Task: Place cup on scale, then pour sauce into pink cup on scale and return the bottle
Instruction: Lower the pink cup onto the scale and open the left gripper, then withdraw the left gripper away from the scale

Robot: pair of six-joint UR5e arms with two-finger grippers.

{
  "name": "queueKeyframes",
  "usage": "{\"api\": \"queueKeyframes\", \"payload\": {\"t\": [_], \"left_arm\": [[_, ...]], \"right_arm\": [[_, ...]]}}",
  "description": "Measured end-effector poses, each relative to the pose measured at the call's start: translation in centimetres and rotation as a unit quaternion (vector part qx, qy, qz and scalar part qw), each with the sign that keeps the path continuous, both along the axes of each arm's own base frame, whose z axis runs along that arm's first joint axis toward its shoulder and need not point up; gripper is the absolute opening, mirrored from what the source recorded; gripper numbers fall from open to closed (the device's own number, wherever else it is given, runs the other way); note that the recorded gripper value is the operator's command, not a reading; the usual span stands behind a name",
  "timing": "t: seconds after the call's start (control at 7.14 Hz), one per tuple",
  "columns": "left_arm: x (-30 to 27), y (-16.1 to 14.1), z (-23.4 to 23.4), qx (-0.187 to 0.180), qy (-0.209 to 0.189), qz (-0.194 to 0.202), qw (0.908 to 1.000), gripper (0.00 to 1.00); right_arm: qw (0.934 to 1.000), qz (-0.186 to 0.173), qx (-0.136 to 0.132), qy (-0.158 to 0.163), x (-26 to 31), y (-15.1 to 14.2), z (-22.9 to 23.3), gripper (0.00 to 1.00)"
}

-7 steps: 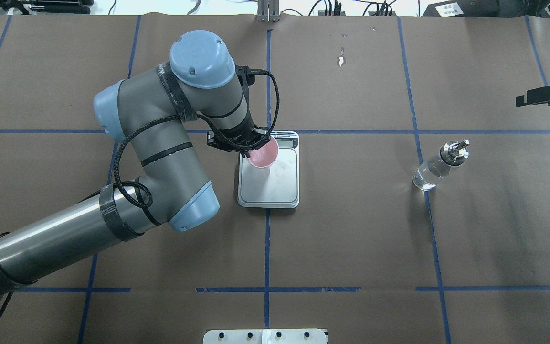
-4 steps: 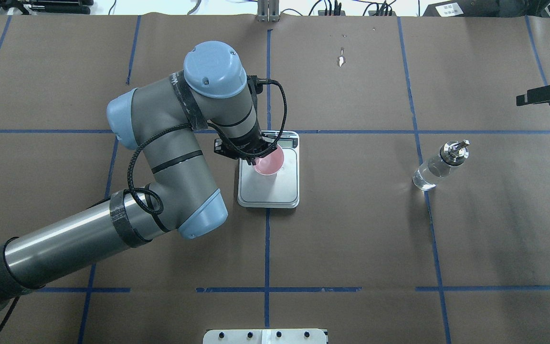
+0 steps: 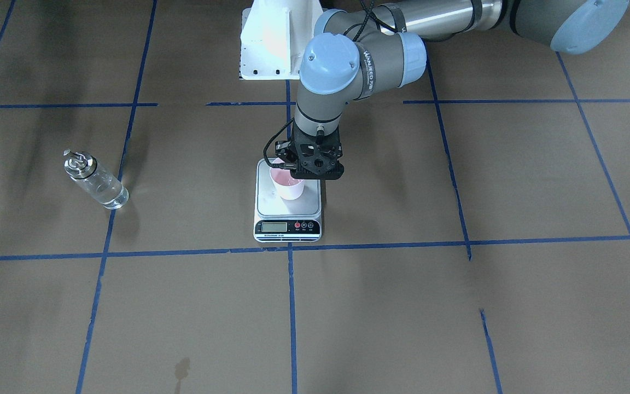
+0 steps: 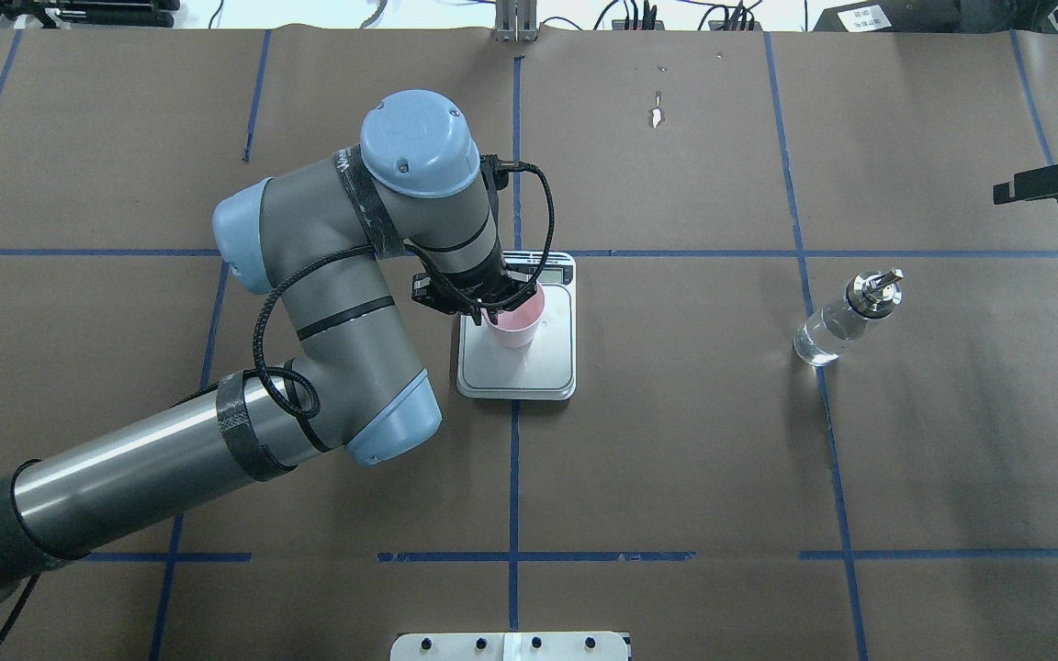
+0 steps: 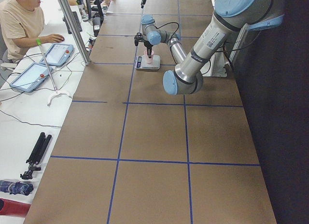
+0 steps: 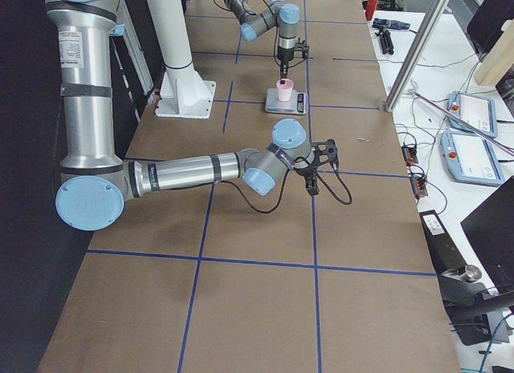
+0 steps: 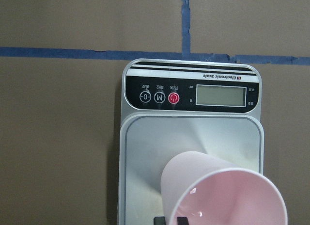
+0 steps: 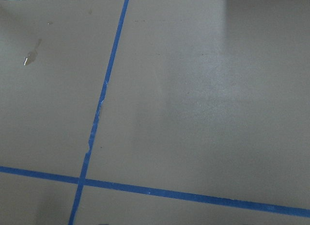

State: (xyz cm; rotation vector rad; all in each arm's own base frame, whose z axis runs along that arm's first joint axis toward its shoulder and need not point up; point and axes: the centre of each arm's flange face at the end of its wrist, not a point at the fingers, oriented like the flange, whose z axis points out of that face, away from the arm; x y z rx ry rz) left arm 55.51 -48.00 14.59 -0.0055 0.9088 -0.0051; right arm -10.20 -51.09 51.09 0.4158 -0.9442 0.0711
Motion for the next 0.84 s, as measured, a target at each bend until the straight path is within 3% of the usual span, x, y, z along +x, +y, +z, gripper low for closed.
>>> {"api": "queueKeyframes", "payload": {"t": [0.42, 0.7, 0.84], "left_arm": [[-1.5, 0.5, -1.5, 0.010, 0.018, -0.001, 0.9998, 0.73], [-7.2, 0.8, -2.3, 0.028, 0.043, -0.021, 0.9985, 0.73], [-11.7, 1.4, -0.1, 0.034, 0.050, -0.035, 0.9976, 0.73]], "right_arm": [[1.0000, -0.002, 0.007, 0.001, 0.1, 0.1, 0.0, 0.90], [0.9995, -0.005, 0.030, 0.004, 0.4, 0.6, 0.5, 0.92], [0.9993, -0.002, 0.036, 0.005, 0.4, 0.6, 0.4, 0.92]]}}
